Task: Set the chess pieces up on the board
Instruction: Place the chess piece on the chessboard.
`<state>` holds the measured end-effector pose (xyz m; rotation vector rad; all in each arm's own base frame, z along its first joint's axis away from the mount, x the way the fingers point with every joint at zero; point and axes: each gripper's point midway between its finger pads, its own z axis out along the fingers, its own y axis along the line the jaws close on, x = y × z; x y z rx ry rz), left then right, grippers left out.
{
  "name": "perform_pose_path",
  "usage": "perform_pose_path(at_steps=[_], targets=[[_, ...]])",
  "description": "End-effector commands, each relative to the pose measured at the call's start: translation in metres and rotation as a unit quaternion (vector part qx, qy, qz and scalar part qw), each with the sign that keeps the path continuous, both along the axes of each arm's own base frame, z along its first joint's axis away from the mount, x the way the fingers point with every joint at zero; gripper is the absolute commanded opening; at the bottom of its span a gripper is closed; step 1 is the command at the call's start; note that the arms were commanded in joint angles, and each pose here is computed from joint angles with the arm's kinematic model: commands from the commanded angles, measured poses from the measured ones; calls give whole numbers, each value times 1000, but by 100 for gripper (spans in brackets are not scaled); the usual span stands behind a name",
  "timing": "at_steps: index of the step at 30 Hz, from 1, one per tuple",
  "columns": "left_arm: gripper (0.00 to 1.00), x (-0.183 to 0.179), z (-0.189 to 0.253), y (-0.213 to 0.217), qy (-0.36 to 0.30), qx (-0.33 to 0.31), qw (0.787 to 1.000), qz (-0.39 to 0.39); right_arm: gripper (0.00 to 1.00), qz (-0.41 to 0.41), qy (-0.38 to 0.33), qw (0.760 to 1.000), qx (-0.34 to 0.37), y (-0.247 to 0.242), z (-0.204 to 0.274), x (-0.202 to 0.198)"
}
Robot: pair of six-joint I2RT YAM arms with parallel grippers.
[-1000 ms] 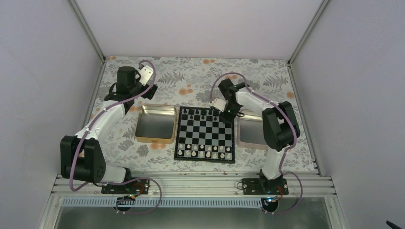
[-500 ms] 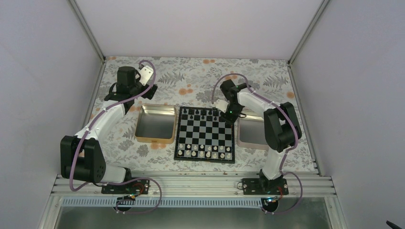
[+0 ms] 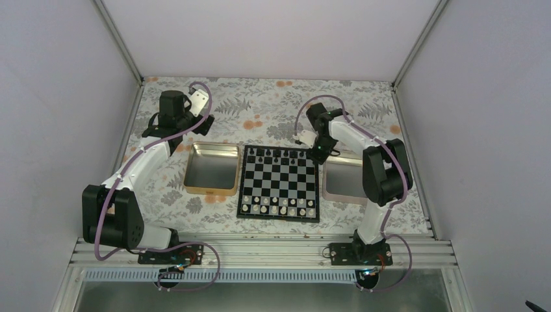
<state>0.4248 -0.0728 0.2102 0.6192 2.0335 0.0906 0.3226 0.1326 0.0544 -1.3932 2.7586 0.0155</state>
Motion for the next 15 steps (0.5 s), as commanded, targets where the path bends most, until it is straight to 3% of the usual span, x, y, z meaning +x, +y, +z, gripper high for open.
perform_pose_path(at_steps=[1,15], targets=[[100,1,4,-4,-8,0,1000,-9,5,7,-17,1000,21,7,20,7],[100,1,3,-4,-6,1,1000,-10,6,15,-7,999,35,16,14,8]])
